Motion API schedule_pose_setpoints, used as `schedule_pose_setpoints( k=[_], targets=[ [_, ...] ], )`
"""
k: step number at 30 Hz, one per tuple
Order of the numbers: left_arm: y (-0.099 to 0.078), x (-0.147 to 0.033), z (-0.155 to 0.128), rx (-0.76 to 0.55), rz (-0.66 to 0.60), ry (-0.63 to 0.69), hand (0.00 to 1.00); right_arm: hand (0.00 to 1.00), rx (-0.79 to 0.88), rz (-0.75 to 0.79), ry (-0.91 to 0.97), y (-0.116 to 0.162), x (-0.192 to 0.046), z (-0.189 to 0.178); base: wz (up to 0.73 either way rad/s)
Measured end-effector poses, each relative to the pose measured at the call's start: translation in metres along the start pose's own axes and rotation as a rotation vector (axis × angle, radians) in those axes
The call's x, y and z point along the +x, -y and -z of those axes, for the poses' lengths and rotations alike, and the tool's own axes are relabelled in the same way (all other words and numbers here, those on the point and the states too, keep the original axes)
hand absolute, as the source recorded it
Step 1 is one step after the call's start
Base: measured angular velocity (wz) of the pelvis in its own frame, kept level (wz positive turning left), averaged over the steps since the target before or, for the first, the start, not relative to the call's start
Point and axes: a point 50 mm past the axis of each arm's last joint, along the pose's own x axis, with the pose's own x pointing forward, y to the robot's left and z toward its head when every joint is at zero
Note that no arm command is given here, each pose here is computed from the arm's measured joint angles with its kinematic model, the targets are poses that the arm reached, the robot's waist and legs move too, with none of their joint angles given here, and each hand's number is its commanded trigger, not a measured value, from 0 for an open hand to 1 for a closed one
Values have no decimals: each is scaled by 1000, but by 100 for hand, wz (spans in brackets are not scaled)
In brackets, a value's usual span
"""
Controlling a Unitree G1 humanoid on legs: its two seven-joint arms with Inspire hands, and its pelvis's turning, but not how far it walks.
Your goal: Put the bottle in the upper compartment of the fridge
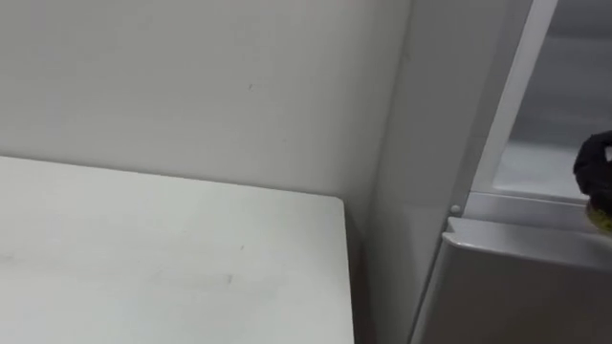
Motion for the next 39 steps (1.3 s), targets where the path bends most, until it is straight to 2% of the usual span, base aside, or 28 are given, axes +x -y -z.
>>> schedule_pose_setpoints(
  k=[4, 13, 17, 25, 34, 39],
  targets=[
    [-7, 0, 0, 9, -12, 2, 0, 100, -1, 73, -52, 8, 6, 11, 11],
    [-9, -1, 4, 7, -21, -5, 0, 100, 36, 207, -59, 22, 33, 4, 5],
    [-9, -1, 6, 7, -19, -15, 0, 100, 32, 274, -74, 27, 37, 6, 7],
    [-12, -8, 30, -14, -28, -92, 0, 100, 52, 384, -92, 37, 45, 6, 6],
    [-12, -8, 32, -17, -14, -106, 0, 100, 35, 445, -104, 45, 52, 5, 2],
    [-13, -8, 31, -22, -26, -107, 0, 100, -11, 428, -110, 44, 57, 3, 2]
  ],
)
